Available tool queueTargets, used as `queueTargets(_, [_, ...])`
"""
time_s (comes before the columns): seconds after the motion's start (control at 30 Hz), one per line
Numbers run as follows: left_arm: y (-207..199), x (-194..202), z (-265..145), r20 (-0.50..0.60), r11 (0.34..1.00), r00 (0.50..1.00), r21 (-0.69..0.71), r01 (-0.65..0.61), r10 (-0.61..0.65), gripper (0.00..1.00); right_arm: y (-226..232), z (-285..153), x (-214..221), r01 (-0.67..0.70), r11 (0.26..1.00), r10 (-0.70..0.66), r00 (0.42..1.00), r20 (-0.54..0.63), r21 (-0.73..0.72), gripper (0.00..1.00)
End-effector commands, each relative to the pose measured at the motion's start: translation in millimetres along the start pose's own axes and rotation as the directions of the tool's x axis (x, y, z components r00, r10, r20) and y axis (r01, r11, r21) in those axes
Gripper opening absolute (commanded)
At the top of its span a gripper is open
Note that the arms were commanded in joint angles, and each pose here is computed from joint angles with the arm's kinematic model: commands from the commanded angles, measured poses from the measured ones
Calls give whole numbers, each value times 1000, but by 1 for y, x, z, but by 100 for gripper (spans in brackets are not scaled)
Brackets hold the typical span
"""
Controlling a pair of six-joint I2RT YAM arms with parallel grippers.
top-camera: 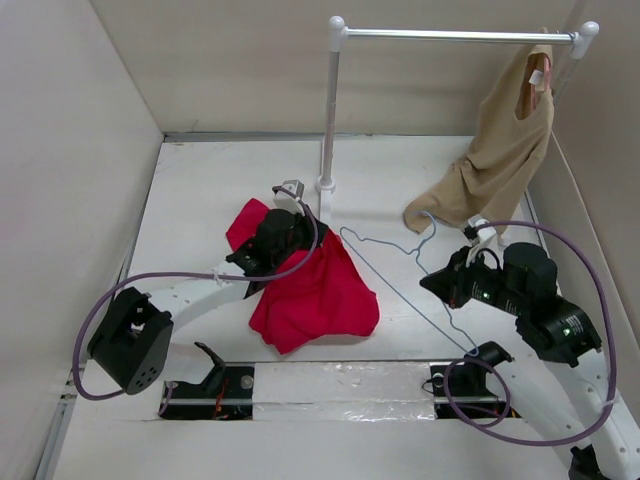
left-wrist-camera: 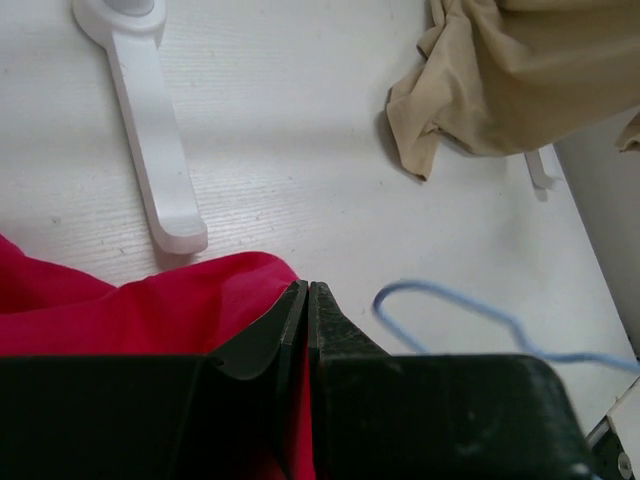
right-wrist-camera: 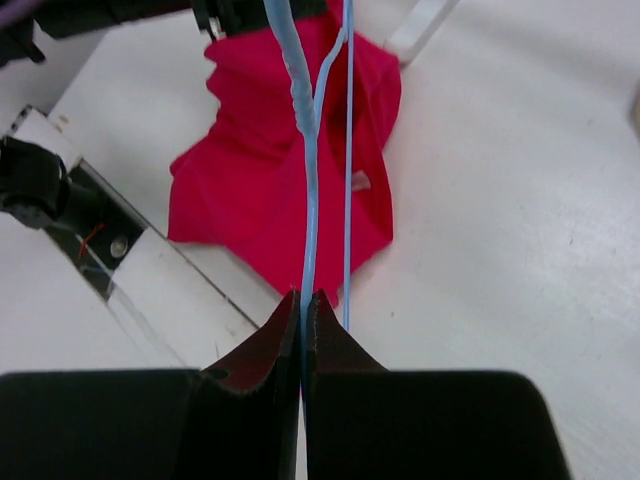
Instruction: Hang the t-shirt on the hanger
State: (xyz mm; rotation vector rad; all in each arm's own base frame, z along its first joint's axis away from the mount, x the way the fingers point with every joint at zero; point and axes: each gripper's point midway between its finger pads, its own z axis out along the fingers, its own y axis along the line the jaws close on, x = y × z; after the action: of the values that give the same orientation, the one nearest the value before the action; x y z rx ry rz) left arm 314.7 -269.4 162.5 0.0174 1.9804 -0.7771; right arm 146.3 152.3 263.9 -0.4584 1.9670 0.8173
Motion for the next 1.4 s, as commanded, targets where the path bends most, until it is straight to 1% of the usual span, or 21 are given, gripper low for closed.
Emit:
queueTargets(0.0, [-28, -44, 0, 104, 997, 994, 72, 11, -18, 0, 14, -10, 8, -10, 999, 6, 998, -69, -54, 0])
queueTargets(0.07, [-30, -50, -3, 120, 997, 993, 78, 10, -20, 0, 12, -10, 15, -12, 999, 8, 995, -97, -48, 0])
queueTargets(0.17, [-33, -52, -4, 120, 996, 993, 84, 5, -15, 0, 12, -8, 21, -24, 998, 18, 994, -107, -55, 0])
queueTargets(0.4, [-34, -47, -2, 102, 996, 995, 94, 0, -10, 0, 15, -1, 18, -29, 996, 20, 995, -99, -88, 0])
queueTargets(0.53, [-39, -50, -8, 113, 992, 993, 126, 11, -25, 0, 8, 16, 15, -23, 996, 16, 996, -84, -85, 0])
queueTargets(0.6, [-49, -47, -16, 94, 986, 995, 166, 8, -24, 0, 7, 24, 13, -23, 995, 16, 997, -70, -100, 0])
queueTargets(0.67, [-62, -45, -26, 93, 979, 995, 206, 5, -24, 0, 11, 42, -4, 4, 990, -3, 1000, 5, -142, 0])
queueTargets(0.7, [-63, -47, -29, 97, 979, 995, 205, 3, -24, 0, 9, 46, 1, -20, 990, 17, 1000, -18, -136, 0])
queueTargets(0.73, [-66, -46, -32, 89, 977, 996, 212, 1, -21, 0, 14, 53, -12, -7, 988, 12, 999, 34, -155, 0])
queueTargets(0.8, [-70, -49, -43, 90, 974, 995, 226, 20, -41, 0, 20, 66, -19, -2, 986, 11, 998, 55, -167, 0])
queueTargets(0.83, [-69, -50, -46, 95, 973, 994, 228, 26, -49, 0, 18, 70, -33, 15, 991, 0, 994, 112, -135, 0])
queueTargets(0.97, [-73, -62, -65, 126, 970, 990, 241, 27, -58, 0, 30, 83, -62, 54, 995, -36, 979, 203, -85, 0])
queueTargets(1.1, [-89, -76, -82, 155, 949, 984, 314, 36, -89, 0, 49, 109, -69, 60, 994, -34, 965, 259, -95, 0])
queueTargets(1.13, [-93, -78, -85, 158, 941, 983, 336, 38, -96, 0, 55, 121, -72, 50, 992, -14, 955, 297, -115, 0])
queueTargets(1.2, [-105, -88, -96, 170, 923, 980, 383, 32, -105, 0, 68, 132, -69, 44, 986, 10, 947, 321, -163, 0])
queueTargets(1.23, [-108, -90, -99, 172, 918, 979, 396, 32, -108, 0, 72, 136, -78, 46, 982, 26, 929, 368, -184, 0])
queueTargets(1.27, [-113, -96, -106, 184, 911, 977, 412, 26, -111, 0, 66, 149, -74, 34, 987, 25, 930, 366, -155, 0])
queueTargets(1.3, [-115, -100, -110, 188, 908, 976, 418, 23, -111, 0, 66, 154, -76, 33, 987, 30, 927, 374, -159, 0])
queueTargets(1.33, [-117, -102, -112, 191, 907, 976, 420, 17, -107, 0, 72, 158, -82, 35, 981, 44, 916, 398, -189, 0])
queueTargets(1.37, [-118, -107, -117, 198, 910, 975, 415, 9, -100, 0, 75, 171, -72, 47, 975, 36, 930, 365, -218, 0])
